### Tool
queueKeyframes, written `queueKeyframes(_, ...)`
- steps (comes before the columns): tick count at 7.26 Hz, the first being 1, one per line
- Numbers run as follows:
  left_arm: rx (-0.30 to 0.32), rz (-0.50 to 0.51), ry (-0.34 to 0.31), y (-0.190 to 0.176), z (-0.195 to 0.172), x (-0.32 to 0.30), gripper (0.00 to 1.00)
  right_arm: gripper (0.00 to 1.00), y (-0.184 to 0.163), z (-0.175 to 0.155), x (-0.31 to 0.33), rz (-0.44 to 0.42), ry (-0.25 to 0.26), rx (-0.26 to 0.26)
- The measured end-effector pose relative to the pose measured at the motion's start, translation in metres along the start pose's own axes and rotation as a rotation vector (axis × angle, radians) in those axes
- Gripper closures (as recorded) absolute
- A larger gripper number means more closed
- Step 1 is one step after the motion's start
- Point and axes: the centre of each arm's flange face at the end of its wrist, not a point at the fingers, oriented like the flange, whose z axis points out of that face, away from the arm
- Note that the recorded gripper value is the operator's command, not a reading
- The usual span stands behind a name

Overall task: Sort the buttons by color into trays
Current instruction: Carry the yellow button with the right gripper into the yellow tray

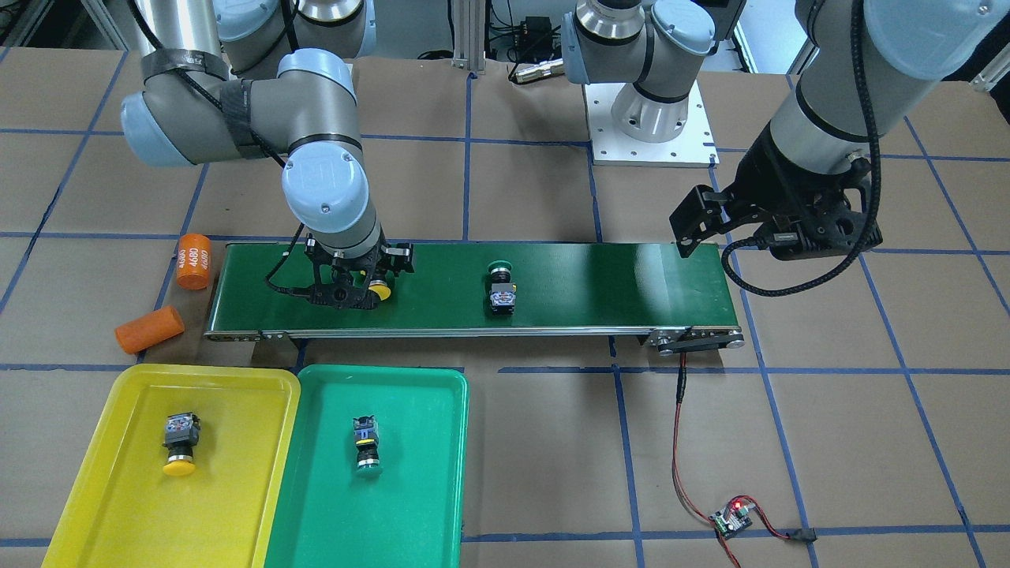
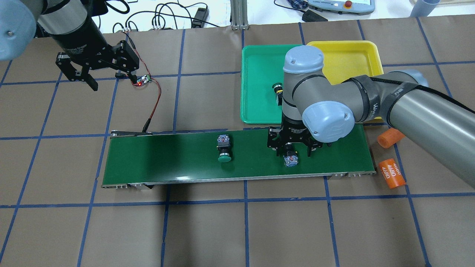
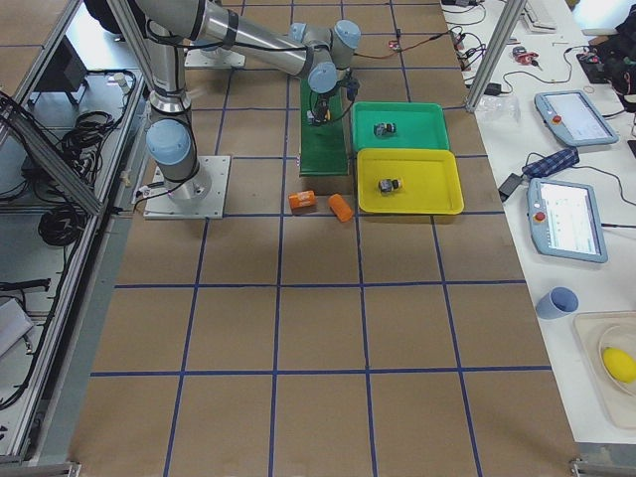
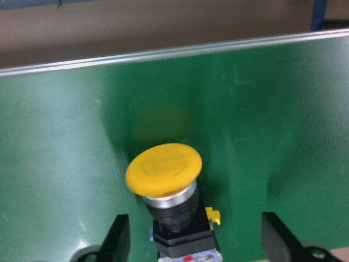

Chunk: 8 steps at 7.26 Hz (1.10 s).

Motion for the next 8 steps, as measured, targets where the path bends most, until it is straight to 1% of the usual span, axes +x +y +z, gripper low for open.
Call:
queueKeyframes(2,-0.002,-0.005,0.003,-0.002,0.002,-0.001,0.0,1.0,-0.002,0.002,0.003,0.021,0.011,-0.004)
queueKeyframes(3,-0.003,-0.007,0.003,-0.004,0.004,-0.001,0.0,1.0,-0.002,-0.001,0.004,0.023,0.013,0.002)
queueKeyframes(4,-0.001,-0.008,0.006,-0.005,0.004,0.0,0.0,1.0,-0.006,-0.008,0.008,0.025,0.027,0.024)
queueKeyframes(5,0.004,-0.008,0.008,-0.004,0.001,0.0,0.0,1.0,-0.016,-0.023,0.016,0.031,0.051,0.066)
queueKeyframes(6,0.004,-0.008,0.006,-0.004,0.0,0.0,0.0,1.0,-0.031,-0.045,0.026,0.047,0.06,0.121)
queueKeyframes(7,0.003,-0.009,0.008,-0.006,0.002,-0.001,0.0,1.0,-0.053,-0.066,0.041,0.064,0.052,0.186)
queueKeyframes(8,0.006,-0.009,0.01,-0.008,0.001,-0.001,0.0,1.0,-0.082,-0.075,0.064,0.084,0.04,0.239)
